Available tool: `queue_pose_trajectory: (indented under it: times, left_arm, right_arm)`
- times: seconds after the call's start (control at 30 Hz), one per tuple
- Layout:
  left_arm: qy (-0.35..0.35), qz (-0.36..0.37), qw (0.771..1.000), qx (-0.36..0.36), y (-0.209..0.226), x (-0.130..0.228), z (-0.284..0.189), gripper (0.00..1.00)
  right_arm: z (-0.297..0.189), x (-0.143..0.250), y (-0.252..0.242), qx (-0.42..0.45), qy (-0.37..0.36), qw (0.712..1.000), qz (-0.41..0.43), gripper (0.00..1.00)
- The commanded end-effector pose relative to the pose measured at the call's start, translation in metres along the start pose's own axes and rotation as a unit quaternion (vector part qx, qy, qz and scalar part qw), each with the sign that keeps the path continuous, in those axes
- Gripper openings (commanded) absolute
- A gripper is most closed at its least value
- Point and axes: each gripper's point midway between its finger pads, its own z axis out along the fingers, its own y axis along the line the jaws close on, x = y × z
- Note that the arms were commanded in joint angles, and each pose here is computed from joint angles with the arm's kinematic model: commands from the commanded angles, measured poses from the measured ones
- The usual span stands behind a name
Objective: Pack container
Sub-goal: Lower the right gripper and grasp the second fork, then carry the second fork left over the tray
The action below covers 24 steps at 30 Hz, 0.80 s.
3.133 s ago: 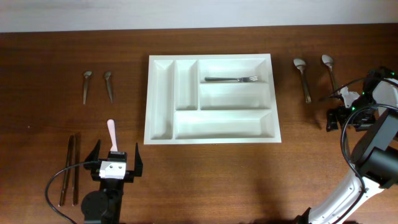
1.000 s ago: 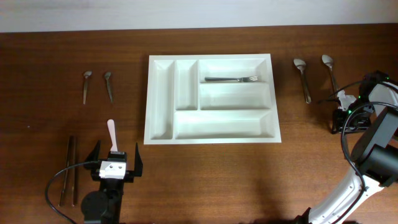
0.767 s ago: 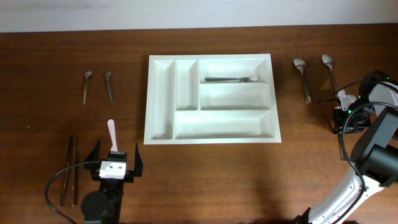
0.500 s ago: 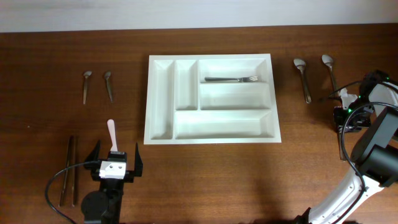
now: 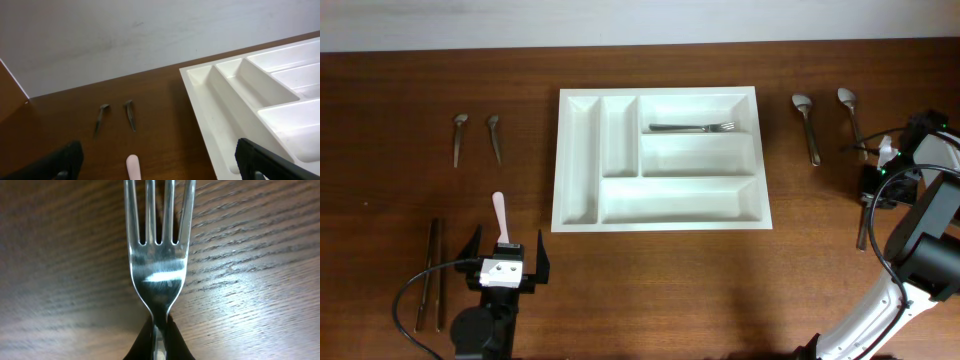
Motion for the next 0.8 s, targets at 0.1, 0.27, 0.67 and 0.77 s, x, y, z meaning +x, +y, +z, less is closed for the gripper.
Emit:
queue_pose_trajectory:
  times: [0.1,0.27,0.67,0.77]
  left_arm:
    - [0.0,0.001,1.0,-0.006,0.002,0.002,0.0,0.99]
    - [0.0,0.001,1.0,-0.006,0.002,0.002,0.0,0.99]
    - [0.0,0.001,1.0,-0.006,0.002,0.002,0.0,0.99]
    - [0.0,0.001,1.0,-0.006,0.002,0.002,0.0,0.99]
  right_arm:
    - [0.015,-0.006,0.053,-0.118,0.015,0.983,0.138,0.04]
    - [-0.018,-0.039,0.089,-0.184,-0.015,0.968,0.169,0.04]
    - [-0.139,-0.114,0.107,-0.219,-0.134,0.944,0.207,0.04]
    - [-0.161,-0.123,0.12,-0.242,-0.145,0.929,0.239,0.04]
